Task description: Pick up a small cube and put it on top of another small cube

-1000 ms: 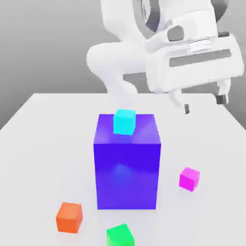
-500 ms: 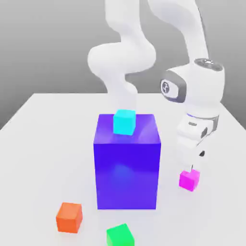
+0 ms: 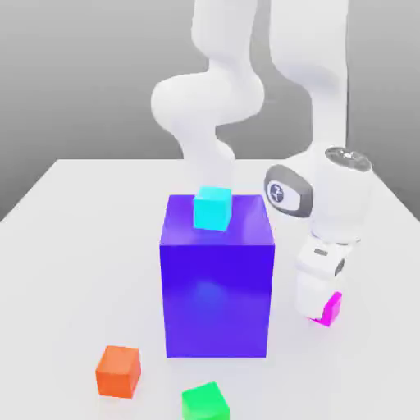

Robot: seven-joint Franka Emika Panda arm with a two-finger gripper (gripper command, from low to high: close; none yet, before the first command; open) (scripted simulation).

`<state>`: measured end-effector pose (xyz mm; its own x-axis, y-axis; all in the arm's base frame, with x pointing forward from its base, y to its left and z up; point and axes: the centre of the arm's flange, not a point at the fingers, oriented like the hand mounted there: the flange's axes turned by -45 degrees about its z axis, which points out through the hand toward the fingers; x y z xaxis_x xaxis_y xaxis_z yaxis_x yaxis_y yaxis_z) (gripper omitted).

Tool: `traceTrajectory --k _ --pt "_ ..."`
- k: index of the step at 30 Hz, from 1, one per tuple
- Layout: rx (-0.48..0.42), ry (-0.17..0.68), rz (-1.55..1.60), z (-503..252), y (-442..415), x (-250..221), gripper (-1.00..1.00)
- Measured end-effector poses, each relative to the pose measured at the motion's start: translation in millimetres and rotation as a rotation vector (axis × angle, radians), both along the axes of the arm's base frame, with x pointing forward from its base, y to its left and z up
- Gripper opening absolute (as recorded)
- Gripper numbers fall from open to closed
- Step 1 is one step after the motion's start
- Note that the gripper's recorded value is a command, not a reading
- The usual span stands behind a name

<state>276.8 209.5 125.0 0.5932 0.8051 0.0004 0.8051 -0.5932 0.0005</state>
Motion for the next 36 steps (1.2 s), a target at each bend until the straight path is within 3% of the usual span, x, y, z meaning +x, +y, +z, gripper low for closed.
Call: traceTrajectory --k 12,25,32,33,36 --pt "-0.002 -0.001 0.004 64 0 2 -1.0" --pt "-0.007 0.004 -0.102 105 -152 187 -1.0" --pt "0.001 0.001 -0.115 71 -214 224 -1.0" --pt "0.0 0.002 -0.116 60 -215 224 1.0" --pt "0.0 0.002 -0.116 60 -215 224 1.0"
